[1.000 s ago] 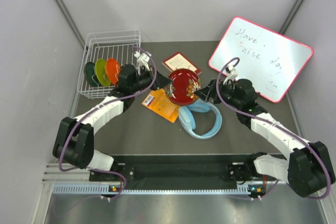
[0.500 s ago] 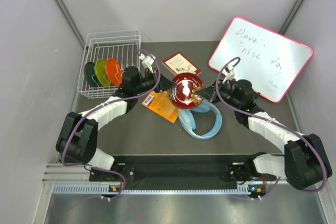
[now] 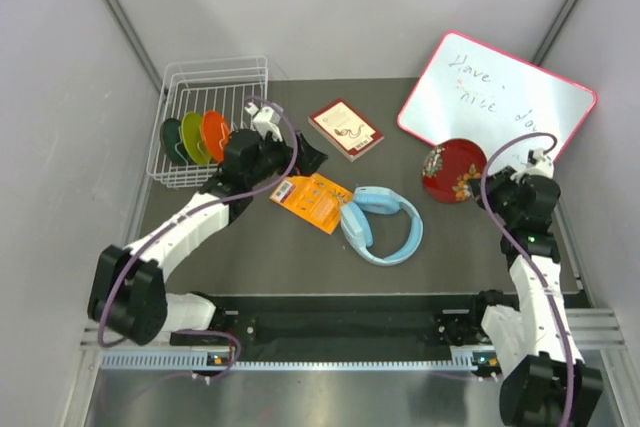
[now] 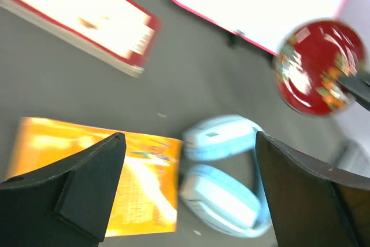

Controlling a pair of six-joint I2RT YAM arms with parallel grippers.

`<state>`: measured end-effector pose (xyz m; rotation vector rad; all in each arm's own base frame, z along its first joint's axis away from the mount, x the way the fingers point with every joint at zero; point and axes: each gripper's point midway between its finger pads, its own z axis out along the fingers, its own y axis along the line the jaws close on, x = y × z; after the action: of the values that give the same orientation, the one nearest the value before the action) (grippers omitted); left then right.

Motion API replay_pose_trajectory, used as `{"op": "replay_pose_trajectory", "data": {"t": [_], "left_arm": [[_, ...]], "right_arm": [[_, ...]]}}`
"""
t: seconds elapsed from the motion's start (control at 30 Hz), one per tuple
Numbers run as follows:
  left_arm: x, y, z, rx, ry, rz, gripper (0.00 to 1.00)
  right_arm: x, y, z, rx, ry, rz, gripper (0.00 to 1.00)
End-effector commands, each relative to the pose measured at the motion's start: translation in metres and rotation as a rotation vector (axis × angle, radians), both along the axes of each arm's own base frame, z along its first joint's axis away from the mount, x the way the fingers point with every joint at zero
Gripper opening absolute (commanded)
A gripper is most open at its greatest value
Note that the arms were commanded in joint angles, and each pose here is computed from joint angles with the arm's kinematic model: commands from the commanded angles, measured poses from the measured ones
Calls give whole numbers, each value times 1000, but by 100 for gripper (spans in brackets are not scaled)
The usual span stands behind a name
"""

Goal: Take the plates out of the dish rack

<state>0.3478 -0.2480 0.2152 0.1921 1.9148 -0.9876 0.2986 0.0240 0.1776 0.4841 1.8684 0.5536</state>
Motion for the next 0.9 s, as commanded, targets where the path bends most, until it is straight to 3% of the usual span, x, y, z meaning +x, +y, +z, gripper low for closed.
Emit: {"op": "replay_pose_trajectory", "data": {"t": [0.0, 0.2, 0.6, 0.7, 0.87], "left_arm": [[17, 58, 36, 168, -171, 278, 99], [14, 108, 48, 275, -243, 490, 99], [20, 119, 30, 339, -175, 532, 99], [21, 121, 27, 338, -162, 541, 99], [26, 131, 22, 329, -136, 568, 99]], "right_arm": [[-11, -30, -16, -69, 90, -53, 0], [-17, -45, -52, -60, 194, -99, 0], [-24, -40, -93, -7, 320, -78, 0], [-28, -40, -99, 1, 343, -89, 18], [-34, -44, -105, -15, 367, -118, 33]]}}
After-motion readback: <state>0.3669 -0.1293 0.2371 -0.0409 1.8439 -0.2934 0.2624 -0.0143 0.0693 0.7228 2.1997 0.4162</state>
